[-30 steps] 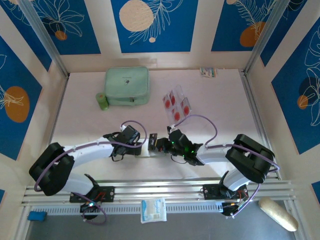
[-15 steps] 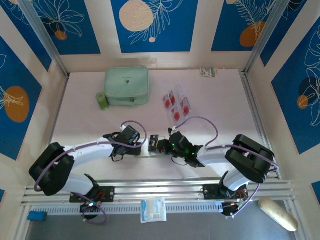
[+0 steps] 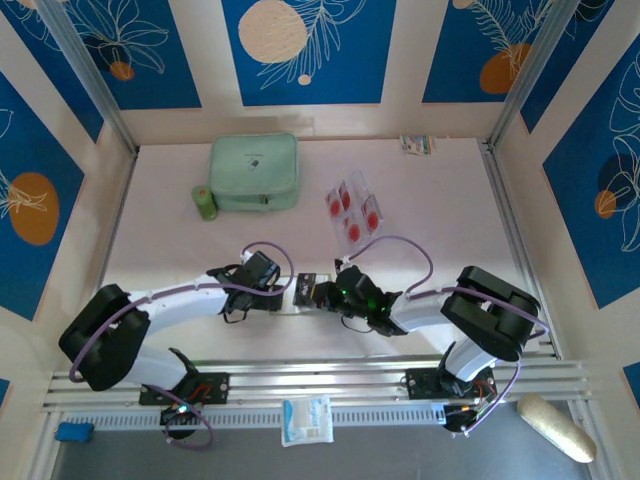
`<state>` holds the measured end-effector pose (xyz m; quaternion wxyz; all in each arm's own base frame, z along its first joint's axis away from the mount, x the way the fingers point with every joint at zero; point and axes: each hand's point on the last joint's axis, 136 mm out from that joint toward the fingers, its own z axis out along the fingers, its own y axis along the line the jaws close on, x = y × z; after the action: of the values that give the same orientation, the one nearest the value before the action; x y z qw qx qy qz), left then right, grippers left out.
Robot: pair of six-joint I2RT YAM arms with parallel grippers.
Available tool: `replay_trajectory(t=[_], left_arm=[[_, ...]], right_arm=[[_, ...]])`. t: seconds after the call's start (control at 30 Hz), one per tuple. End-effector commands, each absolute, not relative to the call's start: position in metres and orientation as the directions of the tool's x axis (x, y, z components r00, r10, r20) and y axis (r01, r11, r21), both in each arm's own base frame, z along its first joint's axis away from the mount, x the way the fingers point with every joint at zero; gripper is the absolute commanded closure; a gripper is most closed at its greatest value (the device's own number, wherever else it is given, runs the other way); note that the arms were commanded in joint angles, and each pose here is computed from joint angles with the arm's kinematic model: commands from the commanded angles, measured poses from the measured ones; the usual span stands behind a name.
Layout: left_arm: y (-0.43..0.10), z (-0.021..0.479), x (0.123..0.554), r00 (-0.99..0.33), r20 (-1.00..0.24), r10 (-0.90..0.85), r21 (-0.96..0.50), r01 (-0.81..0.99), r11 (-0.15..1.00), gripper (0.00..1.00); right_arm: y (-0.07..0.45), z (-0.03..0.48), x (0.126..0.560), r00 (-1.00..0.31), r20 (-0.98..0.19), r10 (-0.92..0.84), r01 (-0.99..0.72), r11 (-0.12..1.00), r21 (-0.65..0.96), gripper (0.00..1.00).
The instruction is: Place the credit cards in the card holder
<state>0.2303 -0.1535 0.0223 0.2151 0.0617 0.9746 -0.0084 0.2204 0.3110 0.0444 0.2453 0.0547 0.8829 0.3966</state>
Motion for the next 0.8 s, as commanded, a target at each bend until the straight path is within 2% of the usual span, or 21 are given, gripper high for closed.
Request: replay_trajectory(t=[0.0,0.77], left_arm=[[-0.150,0.016,0.225,-0.907,-0.404,0.121,0.027,0.120,0.992,0.00],[-0.150,0.015,0.225,-0.906,-0.406,0.121,0.027,0.120,0.992,0.00]], right_arm=[[0.310,0.040,0.215,-0.879,-0.379,0.289,-0.091,0.680,0.728,1.00],[0.306,0.028,0.202,-0.910,-0.323,0.261,-0.049,0.704,0.709,1.00]])
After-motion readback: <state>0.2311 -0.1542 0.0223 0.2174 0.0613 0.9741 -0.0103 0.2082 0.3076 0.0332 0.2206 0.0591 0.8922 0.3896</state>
